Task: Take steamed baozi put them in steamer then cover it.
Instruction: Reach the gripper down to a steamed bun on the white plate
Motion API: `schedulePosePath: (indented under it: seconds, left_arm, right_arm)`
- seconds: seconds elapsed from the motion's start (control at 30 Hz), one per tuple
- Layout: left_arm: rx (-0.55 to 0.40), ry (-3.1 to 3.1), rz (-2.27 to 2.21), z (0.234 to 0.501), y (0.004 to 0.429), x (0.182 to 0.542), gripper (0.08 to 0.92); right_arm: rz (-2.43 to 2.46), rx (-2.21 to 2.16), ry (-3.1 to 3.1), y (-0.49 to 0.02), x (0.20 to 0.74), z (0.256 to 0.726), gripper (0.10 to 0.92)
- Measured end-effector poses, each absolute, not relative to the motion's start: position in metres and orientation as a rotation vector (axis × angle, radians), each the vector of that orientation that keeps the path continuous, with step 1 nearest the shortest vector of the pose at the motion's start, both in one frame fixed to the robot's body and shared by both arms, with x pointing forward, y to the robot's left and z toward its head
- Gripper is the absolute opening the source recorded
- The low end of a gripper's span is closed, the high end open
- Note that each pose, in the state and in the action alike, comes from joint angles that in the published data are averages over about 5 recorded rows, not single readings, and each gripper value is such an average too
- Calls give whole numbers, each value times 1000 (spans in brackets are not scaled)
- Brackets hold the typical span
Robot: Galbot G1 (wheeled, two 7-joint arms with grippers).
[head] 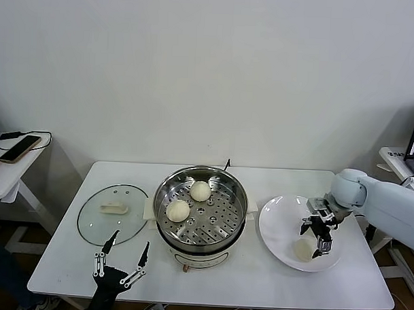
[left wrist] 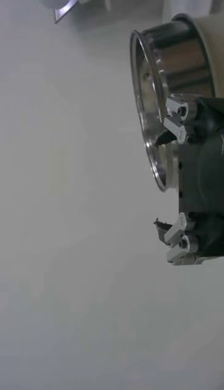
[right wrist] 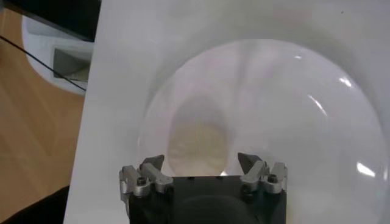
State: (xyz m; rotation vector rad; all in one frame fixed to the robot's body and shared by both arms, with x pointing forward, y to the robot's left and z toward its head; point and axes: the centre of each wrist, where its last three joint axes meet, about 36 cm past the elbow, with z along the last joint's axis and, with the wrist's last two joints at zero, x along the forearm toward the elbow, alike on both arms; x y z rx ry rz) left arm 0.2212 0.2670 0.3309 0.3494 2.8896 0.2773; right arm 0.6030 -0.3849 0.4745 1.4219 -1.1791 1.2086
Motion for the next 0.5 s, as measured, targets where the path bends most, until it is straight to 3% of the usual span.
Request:
schedulePosePath:
  seconds: [0.17,0.5]
  left_arm:
    - [344,2890,284,331,269,222,823]
    - [341,2887,282,332,269,222,823]
  right_arm:
    - [1211,1416,-1184,-383,601,465,820]
    - [1235,1416,-1191,-382,602,475,683]
